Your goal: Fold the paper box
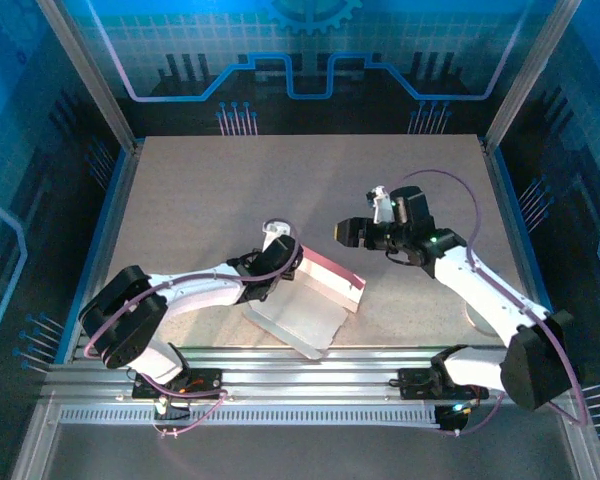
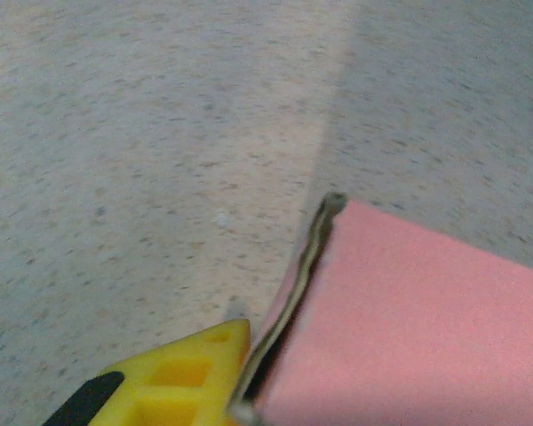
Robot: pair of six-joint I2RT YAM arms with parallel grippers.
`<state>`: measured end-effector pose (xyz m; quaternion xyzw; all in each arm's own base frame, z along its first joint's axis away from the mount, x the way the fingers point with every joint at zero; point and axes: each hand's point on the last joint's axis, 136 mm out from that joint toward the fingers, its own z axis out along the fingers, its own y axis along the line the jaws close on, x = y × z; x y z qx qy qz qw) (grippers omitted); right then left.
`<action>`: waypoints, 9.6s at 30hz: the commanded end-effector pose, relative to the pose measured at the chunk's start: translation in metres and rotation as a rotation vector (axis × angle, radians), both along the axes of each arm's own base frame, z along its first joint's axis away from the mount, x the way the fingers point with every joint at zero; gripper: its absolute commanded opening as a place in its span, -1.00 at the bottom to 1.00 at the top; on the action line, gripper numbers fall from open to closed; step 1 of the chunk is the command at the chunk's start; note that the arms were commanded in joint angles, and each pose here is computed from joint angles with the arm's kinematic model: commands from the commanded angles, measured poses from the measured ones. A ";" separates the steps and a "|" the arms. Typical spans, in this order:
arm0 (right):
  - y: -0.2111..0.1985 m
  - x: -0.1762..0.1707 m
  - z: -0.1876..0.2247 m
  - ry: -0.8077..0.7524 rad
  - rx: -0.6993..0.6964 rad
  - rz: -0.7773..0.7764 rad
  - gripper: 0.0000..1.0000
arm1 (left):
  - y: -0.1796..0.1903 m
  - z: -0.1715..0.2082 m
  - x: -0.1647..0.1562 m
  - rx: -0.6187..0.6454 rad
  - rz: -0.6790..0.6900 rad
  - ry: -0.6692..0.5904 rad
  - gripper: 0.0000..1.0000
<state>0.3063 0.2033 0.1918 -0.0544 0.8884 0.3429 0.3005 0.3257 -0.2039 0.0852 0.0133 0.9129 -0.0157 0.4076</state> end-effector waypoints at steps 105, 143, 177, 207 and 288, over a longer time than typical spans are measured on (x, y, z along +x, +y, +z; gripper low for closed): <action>0.021 -0.039 -0.097 0.122 0.043 -0.002 0.40 | -0.044 -0.028 -0.128 -0.793 -0.071 0.407 0.99; 0.012 0.029 -0.118 0.043 0.028 -0.140 0.40 | -0.063 -0.058 -0.121 -0.675 -0.196 0.383 0.99; 0.025 0.045 -0.143 0.074 0.017 -0.103 0.33 | -0.064 -0.077 -0.138 -0.628 -0.195 0.445 0.99; 0.018 0.022 -0.134 0.094 0.084 -0.098 0.28 | -0.069 -0.082 -0.138 -0.631 -0.187 0.456 0.98; 0.001 0.029 -0.050 -0.058 -0.510 0.211 -0.94 | -0.083 -0.094 -0.141 -0.597 -0.194 0.527 0.95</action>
